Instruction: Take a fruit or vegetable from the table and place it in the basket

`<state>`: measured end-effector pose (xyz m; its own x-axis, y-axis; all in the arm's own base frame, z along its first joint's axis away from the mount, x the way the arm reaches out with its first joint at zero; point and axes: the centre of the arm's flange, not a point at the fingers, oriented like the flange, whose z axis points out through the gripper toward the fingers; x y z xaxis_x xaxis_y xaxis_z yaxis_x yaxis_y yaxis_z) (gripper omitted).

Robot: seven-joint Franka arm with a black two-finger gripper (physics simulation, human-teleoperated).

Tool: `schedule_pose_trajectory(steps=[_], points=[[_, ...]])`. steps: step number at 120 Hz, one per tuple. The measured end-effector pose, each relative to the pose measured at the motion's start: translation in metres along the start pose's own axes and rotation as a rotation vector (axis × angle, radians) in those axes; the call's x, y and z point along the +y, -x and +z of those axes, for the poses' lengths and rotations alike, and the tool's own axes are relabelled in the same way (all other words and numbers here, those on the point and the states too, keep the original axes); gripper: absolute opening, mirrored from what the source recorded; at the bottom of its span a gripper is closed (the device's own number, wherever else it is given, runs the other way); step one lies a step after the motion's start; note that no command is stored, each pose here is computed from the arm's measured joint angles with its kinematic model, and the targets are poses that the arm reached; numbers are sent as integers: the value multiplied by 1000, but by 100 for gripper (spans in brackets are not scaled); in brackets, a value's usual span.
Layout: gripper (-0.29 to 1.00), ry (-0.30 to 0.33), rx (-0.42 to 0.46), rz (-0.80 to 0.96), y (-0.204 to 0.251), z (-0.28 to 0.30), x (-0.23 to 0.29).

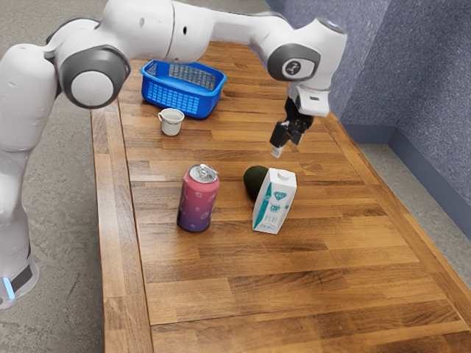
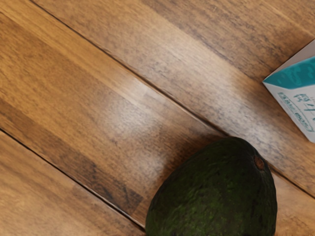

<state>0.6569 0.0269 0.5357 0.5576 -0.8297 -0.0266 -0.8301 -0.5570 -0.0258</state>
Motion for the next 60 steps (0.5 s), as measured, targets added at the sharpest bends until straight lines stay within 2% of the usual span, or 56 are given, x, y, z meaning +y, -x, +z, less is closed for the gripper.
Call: schedule_pose_trajectory(steps=[38,60], points=[[70,20,8,105,2,30,-1],[70,55,7,144,4,52,3]])
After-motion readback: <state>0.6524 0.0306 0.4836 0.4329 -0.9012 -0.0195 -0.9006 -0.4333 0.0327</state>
